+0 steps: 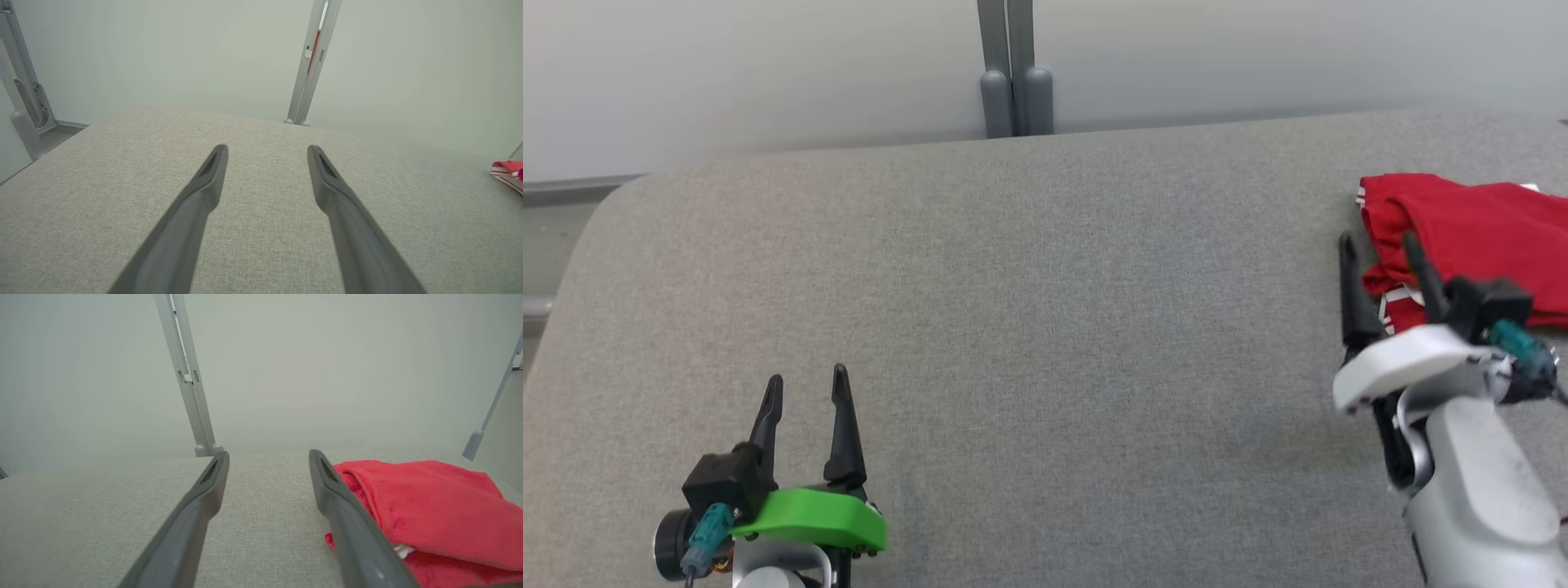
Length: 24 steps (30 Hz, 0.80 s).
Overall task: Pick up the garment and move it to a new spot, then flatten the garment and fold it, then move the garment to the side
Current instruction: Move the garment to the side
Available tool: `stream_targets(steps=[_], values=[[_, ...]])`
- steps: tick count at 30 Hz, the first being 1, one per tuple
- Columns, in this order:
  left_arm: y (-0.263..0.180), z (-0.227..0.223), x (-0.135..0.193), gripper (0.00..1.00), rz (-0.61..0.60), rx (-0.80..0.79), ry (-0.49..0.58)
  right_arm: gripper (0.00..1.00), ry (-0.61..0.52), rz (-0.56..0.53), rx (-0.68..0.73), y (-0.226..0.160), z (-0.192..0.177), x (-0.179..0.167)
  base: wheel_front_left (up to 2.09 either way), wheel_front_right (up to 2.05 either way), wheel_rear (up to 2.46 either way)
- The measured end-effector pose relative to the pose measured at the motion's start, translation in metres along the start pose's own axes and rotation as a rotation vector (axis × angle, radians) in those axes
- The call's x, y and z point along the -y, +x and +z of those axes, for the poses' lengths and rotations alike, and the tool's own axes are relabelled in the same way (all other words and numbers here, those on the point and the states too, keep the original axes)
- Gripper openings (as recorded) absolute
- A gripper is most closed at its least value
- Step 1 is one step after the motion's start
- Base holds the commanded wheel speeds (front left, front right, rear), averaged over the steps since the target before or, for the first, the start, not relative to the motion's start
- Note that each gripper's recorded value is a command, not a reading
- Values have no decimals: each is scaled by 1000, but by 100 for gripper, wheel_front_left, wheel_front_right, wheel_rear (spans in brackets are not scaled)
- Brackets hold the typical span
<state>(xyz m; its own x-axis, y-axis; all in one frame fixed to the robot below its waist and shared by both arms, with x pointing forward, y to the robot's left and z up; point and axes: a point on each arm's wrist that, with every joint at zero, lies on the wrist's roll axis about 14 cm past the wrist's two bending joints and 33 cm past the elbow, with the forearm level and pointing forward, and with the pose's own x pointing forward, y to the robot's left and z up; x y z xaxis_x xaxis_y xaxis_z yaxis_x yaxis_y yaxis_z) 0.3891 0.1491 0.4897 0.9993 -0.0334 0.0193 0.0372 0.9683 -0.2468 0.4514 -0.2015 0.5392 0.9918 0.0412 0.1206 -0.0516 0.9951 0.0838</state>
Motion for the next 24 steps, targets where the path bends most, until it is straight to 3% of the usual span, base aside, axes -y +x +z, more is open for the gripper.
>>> stream_targets(steps=[11, 24], values=[[-17, -9, -6, 100, 20, -31, 10, 100, 72, 57, 42, -49, 1, -39, 0, 0, 0], [-23, -5, -9, 100, 30, -19, 19, 100, 109, 103, 26, -62, -5, -57, 0, 0, 0]])
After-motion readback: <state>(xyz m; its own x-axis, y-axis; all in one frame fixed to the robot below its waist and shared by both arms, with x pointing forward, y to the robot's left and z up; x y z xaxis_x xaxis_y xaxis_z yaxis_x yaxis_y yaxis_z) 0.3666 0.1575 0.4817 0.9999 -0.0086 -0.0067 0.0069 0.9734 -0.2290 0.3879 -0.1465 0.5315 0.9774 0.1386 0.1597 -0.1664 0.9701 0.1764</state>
